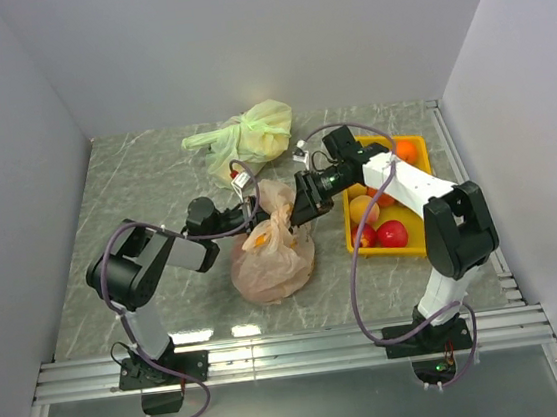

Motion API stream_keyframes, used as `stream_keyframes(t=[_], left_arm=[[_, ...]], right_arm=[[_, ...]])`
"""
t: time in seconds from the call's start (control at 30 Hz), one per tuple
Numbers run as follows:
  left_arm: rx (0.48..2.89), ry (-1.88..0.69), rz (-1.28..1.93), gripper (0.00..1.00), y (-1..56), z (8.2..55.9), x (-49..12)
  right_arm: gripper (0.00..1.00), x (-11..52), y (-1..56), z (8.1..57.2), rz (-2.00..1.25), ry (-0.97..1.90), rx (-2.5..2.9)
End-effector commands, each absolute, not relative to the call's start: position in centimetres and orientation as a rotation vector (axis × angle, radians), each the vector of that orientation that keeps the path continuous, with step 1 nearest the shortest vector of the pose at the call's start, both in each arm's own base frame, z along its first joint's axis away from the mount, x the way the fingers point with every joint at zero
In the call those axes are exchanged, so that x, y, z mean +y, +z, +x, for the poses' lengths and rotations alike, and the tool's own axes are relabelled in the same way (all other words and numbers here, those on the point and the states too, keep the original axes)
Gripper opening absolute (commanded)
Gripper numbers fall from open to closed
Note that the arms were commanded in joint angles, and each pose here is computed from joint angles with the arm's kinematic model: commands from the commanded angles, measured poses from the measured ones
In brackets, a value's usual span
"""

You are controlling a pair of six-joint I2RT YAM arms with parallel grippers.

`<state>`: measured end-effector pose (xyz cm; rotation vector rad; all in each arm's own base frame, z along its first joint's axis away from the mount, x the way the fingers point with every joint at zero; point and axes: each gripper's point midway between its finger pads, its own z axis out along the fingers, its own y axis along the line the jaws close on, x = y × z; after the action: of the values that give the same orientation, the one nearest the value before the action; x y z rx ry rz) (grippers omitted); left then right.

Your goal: Place the fake fruits into the plastic bag and tie a complex knot

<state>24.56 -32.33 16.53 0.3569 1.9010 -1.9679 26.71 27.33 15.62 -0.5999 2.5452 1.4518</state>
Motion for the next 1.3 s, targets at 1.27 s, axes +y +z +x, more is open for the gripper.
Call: stream_keyframes(t=[1.27], left_arm=[[1.397, -2.025, 0.612, 0.01, 23.3, 23.0, -33.3]], right_arm=[[0.45, 25.2, 14.3, 26.0, -0.188, 1.784, 2.649]])
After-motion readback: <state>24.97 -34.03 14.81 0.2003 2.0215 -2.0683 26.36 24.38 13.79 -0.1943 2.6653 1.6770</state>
